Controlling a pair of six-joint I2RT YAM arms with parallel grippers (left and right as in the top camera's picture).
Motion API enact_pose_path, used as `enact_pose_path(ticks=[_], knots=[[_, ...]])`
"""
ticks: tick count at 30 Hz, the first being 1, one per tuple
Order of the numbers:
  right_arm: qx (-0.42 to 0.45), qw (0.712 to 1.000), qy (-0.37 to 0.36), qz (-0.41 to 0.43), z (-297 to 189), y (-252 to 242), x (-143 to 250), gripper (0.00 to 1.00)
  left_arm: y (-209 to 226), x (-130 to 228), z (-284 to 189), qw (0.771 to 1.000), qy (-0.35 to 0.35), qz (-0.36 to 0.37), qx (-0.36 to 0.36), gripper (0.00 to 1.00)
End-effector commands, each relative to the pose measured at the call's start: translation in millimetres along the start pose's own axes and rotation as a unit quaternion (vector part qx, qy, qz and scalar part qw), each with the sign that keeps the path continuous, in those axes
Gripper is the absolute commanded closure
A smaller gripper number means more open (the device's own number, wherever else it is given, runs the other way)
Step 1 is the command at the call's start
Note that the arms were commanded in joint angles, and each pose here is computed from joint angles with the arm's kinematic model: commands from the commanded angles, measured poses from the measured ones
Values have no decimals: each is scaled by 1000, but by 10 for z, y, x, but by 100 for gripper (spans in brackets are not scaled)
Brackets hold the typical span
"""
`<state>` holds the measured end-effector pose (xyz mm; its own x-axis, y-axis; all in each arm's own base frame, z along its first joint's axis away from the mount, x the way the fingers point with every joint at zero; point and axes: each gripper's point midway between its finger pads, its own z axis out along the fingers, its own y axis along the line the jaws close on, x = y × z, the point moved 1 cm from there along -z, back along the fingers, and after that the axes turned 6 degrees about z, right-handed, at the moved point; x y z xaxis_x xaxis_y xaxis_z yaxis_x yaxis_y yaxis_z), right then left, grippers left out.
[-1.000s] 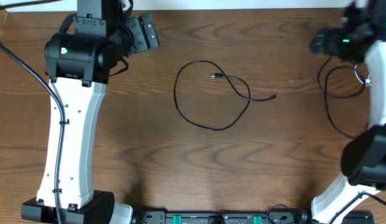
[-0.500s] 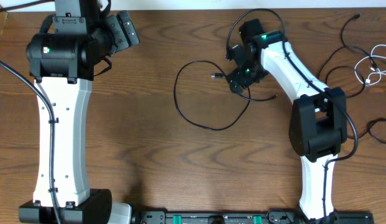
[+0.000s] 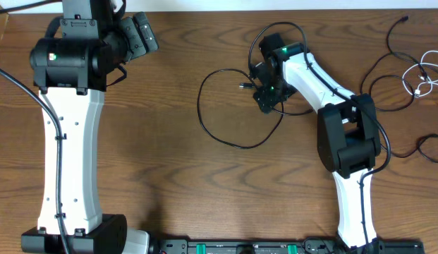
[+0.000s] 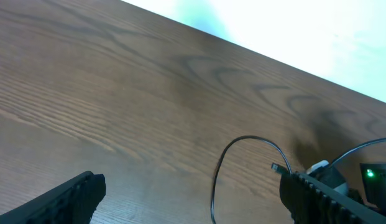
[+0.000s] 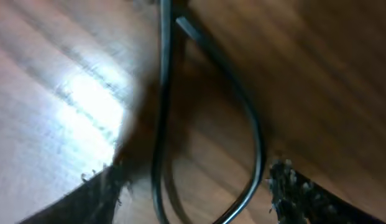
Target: Untangle cables
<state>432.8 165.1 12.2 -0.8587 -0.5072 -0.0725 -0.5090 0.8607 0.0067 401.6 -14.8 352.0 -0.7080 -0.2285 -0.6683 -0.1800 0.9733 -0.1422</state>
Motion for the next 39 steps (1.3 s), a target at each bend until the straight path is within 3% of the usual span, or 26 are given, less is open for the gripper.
enact_pose_path(ticks=[1, 4, 8, 12, 19, 28, 29, 34, 39], knots=[[20, 999, 11, 22, 117, -59, 22, 33, 34, 17, 43, 1000, 7, 6, -9, 5], [20, 999, 10, 38, 119, -58, 20, 48, 36, 24, 44, 1000, 9, 6, -10, 5], [17, 998, 11, 55, 131, -46, 31, 80, 37, 27, 44, 1000, 9, 6, -10, 5], [15, 996, 10, 83, 132, -51, 29, 99, 43, 51, 44, 1000, 14, 7, -11, 5], [20, 990, -33, 138, -156, -258, -144, 99, 47, 69, 43, 1000, 18, 7, -12, 5], [38, 954, -165, 246, -1574, -958, -198, 99, 47, 69, 43, 1000, 18, 7, -12, 5], [48, 941, -197, 271, -1895, -1188, -86, 99, 48, 68, 43, 1000, 18, 7, -12, 5], [87, 886, -259, 375, -2580, -2009, 527, 99, 48, 67, 43, 1000, 18, 7, -12, 5], [115, 836, -266, 466, -2755, -2683, 1187, 99, 48, 68, 43, 1000, 18, 7, -12, 5]])
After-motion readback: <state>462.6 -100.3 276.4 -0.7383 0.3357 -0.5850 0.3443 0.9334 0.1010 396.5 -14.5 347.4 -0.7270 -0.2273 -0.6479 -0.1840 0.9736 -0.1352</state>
